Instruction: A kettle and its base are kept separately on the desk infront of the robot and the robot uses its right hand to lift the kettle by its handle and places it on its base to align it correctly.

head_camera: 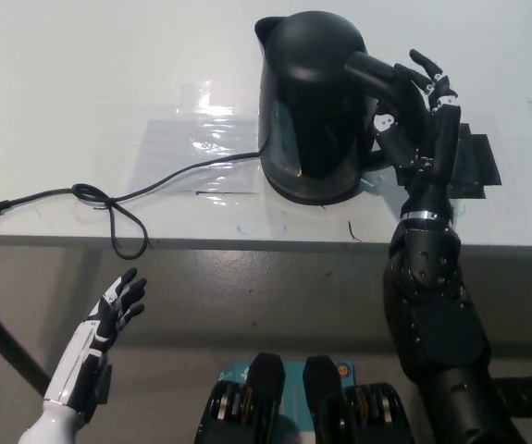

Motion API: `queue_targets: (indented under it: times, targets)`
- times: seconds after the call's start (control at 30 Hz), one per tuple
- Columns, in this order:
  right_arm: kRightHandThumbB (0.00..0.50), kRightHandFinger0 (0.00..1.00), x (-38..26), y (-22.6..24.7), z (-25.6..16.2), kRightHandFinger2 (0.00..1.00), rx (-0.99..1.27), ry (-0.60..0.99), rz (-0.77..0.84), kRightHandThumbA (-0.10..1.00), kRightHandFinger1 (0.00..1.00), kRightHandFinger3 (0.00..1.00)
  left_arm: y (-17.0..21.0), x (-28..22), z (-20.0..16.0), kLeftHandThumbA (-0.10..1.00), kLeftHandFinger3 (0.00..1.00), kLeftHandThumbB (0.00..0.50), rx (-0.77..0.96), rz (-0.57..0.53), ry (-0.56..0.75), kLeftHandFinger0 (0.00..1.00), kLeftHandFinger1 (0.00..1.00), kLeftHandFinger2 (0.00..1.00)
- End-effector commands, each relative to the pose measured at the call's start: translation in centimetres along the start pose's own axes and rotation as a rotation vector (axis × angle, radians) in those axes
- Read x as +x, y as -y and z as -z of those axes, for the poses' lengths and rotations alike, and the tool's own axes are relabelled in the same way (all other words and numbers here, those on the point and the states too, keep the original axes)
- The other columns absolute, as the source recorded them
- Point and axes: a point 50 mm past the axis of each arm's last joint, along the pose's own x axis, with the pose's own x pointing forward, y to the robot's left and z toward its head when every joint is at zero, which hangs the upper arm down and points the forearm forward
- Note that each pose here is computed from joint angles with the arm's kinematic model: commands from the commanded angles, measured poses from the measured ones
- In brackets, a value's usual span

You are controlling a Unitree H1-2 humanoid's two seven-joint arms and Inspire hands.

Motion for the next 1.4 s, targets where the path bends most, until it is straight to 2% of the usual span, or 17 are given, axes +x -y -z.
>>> queue_targets:
  times: [0.0,0.03,0.07,0.1,0.13,0.17,0.23,0.37,0.5,0.8,1.0,1.13,1.17,1.37]
  targets:
    - [0.149,0.0,2.0,-1.4,-3.2,0.68,-0.003,0.099,-0.065,-0.1,0.19,0.76,-0.4,0.4,-1.0,1.0,1.0,0.122,0.01,0.017,0.037,1.0,1.0,1.0]
    - [0.433,0.58,2.0,-1.3,-3.1,1.0,-0.035,0.086,-0.126,0.44,0.89,1.0,-0.5,0.5,-1.0,1.0,1.0,0.116,0.011,0.015,0.039,1.0,1.0,1.0]
    - [0.484,1.0,2.0,-1.2,-3.1,1.0,-0.046,0.075,-0.218,0.55,1.0,1.0,-0.5,0.6,-0.9,1.0,1.0,0.114,0.014,0.014,0.042,1.0,1.0,1.0]
    - [0.499,1.0,1.9,-1.1,-3.0,1.0,-0.047,0.06,-0.32,0.69,1.0,1.0,-0.5,0.4,-0.9,1.0,1.0,0.114,0.015,0.012,0.039,1.0,1.0,1.0]
    - [0.499,1.0,1.8,-1.0,-2.9,1.0,-0.058,0.053,-0.373,0.69,1.0,1.0,-0.5,0.4,-0.9,1.0,1.0,0.114,0.014,0.011,0.037,1.0,1.0,1.0]
    - [0.5,1.0,2.0,-0.8,-2.9,1.0,-0.08,0.054,-0.406,0.77,1.0,1.0,-0.5,0.4,-0.9,1.0,1.0,0.116,0.017,0.013,0.038,1.0,1.0,1.0]
    - [0.5,1.0,2.3,-0.4,-3.3,1.0,-0.111,0.069,-0.426,0.82,1.0,1.0,-0.5,0.5,-0.9,1.0,1.0,0.11,0.018,0.017,0.045,1.0,1.0,1.0]
    - [0.5,1.0,2.7,-0.1,-3.6,1.0,-0.079,0.079,-0.438,0.86,1.0,1.0,-0.5,0.5,-1.0,1.0,1.0,0.11,0.005,0.014,0.041,1.0,1.0,1.0]
    - [0.5,1.0,2.9,0.1,-4.2,1.0,-0.048,0.075,-0.442,0.86,1.0,1.0,-0.4,0.4,-1.0,1.0,1.0,0.122,0.007,0.013,0.039,1.0,1.0,1.0]
    - [0.5,1.0,3.0,0.5,-5.0,1.0,0.065,0.072,-0.452,0.84,1.0,1.0,-0.4,0.5,-1.0,1.0,1.0,0.112,0.016,0.018,0.042,1.0,1.0,1.0]
    - [0.5,1.0,3.0,0.9,-6.0,1.0,0.042,0.153,-0.4,0.89,1.0,1.0,-0.4,0.5,-1.0,1.0,1.0,0.108,0.013,0.021,0.045,1.0,1.0,1.0]
    - [0.5,1.0,3.3,2.6,-8.7,1.0,-0.012,0.311,-0.256,0.96,1.0,1.0,-0.5,0.6,-1.0,1.0,1.0,0.12,0.019,0.021,0.044,1.0,1.0,1.0]
    - [0.5,1.0,3.5,3.6,-10.0,1.0,-0.037,0.386,-0.196,0.96,1.0,1.0,-0.6,0.5,-1.0,1.0,1.0,0.123,0.01,0.016,0.043,1.0,1.0,1.0]
    - [0.5,1.0,3.1,7.2,-15.2,1.0,-0.097,0.56,-0.045,0.98,1.0,1.0,-0.7,0.4,-0.8,1.0,1.0,0.123,0.019,0.019,0.041,1.0,1.0,1.0]
